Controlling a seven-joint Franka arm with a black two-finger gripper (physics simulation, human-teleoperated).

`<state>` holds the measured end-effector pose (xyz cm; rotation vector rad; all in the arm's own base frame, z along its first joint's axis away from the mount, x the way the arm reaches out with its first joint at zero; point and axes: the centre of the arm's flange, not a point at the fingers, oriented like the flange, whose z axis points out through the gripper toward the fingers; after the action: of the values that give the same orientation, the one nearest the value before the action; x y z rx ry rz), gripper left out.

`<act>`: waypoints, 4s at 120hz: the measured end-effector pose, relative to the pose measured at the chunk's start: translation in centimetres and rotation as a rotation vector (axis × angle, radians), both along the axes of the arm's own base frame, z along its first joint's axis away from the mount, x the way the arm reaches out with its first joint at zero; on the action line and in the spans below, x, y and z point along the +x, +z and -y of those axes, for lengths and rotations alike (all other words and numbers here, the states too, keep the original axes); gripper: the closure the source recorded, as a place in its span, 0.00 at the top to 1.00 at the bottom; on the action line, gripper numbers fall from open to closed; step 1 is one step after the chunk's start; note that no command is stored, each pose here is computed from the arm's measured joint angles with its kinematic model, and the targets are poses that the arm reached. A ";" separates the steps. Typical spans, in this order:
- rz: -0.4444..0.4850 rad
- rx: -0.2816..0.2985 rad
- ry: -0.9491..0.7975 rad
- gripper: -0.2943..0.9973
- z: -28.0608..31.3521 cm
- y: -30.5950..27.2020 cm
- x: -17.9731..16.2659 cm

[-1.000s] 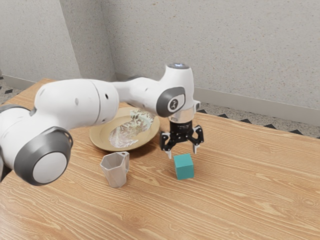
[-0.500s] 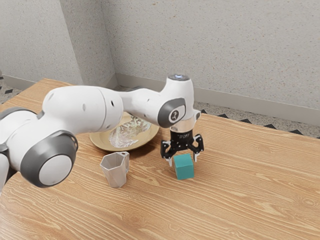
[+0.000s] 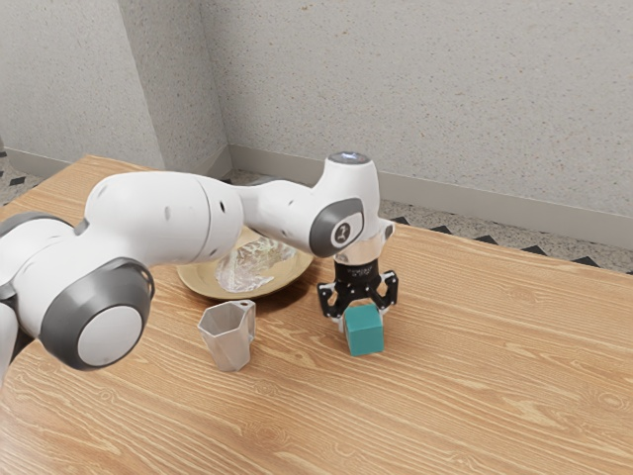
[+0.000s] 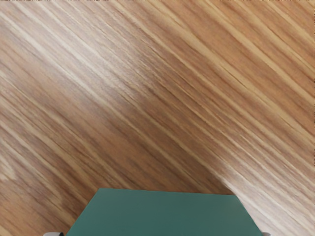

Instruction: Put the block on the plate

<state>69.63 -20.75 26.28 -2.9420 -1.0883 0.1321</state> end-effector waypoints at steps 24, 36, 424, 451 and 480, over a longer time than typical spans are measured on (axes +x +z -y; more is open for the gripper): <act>0.003 -0.004 -0.007 0.57 0.0 0.1 0.0; 0.008 -0.005 -0.009 0.56 0.0 0.5 0.1; 0.145 -0.087 -0.219 0.77 -24.6 27.7 -6.4; 0.113 -0.065 -0.371 0.77 -22.3 32.0 -10.3; 0.113 -0.045 -0.481 0.77 -20.4 36.9 -14.0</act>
<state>55.68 -0.32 63.21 -3.1802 -0.3595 -0.0133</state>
